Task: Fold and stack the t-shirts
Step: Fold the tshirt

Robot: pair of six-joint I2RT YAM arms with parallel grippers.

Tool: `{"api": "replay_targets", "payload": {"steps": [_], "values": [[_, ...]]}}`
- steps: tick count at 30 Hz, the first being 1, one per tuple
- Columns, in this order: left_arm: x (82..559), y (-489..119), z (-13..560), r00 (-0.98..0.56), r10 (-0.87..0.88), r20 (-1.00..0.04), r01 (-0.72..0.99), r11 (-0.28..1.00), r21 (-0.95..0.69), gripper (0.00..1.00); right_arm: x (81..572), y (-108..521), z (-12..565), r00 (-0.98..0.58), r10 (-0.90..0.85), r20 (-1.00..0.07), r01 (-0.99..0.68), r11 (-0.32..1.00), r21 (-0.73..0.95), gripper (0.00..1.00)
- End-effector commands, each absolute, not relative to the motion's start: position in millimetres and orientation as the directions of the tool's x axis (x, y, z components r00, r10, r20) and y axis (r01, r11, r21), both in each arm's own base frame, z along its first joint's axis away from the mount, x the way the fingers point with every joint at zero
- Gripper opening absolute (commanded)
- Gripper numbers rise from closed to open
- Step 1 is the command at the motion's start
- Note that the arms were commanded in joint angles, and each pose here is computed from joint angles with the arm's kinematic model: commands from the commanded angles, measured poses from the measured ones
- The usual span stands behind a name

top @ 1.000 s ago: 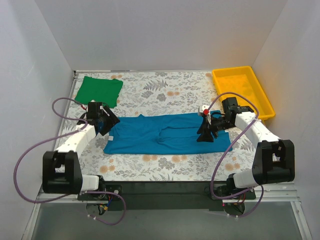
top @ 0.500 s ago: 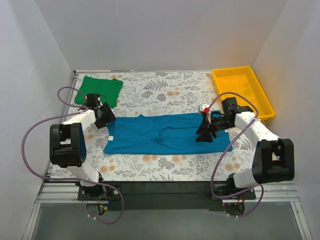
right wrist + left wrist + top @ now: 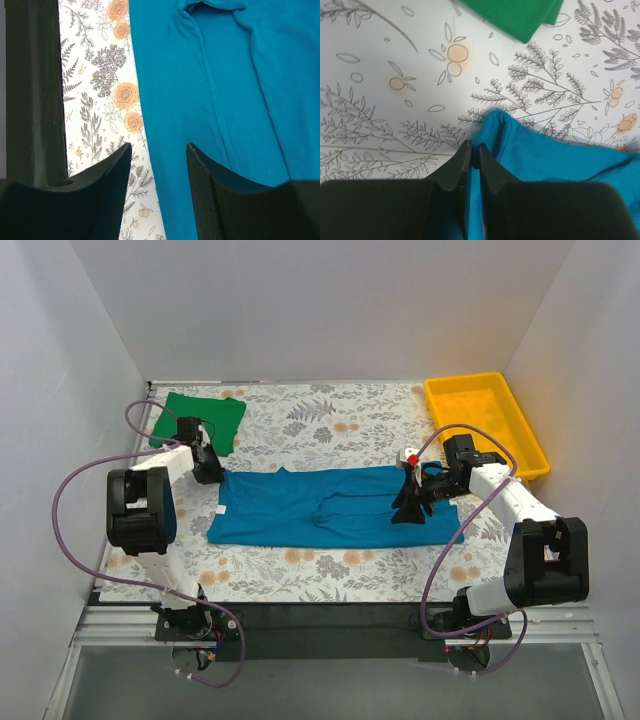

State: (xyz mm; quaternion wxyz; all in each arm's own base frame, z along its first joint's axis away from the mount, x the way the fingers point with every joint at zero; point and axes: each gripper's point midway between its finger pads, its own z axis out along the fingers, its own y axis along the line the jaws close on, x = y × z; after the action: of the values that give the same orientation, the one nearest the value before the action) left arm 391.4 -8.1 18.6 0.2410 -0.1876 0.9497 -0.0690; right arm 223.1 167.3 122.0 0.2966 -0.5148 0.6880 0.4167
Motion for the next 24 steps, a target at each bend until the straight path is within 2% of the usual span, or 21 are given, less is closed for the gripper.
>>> {"api": "replay_targets", "payload": {"steps": [1,2,12,24], "values": [[391,-10,11,-0.849,-0.336,-0.407,-0.273,0.940,-0.206,0.03,223,170,129,-0.275,-0.444,-0.853,-0.961,0.116,0.250,0.55],[396,-11,16,-0.846,-0.330,-0.419,-0.262,0.941,-0.213,0.00,223,169,128,-0.276,-0.445,-0.852,-0.961,0.116,0.251,0.55],[448,-52,75,-0.767,-0.162,-0.621,-0.025,0.974,-0.223,0.00,224,170,127,-0.283,-0.446,-0.849,-0.959,0.117,0.258,0.55],[514,-110,82,-0.737,-0.030,-0.675,0.109,0.981,-0.162,0.00,225,169,123,-0.294,-0.453,-0.842,-0.956,0.120,0.269,0.55]]}}
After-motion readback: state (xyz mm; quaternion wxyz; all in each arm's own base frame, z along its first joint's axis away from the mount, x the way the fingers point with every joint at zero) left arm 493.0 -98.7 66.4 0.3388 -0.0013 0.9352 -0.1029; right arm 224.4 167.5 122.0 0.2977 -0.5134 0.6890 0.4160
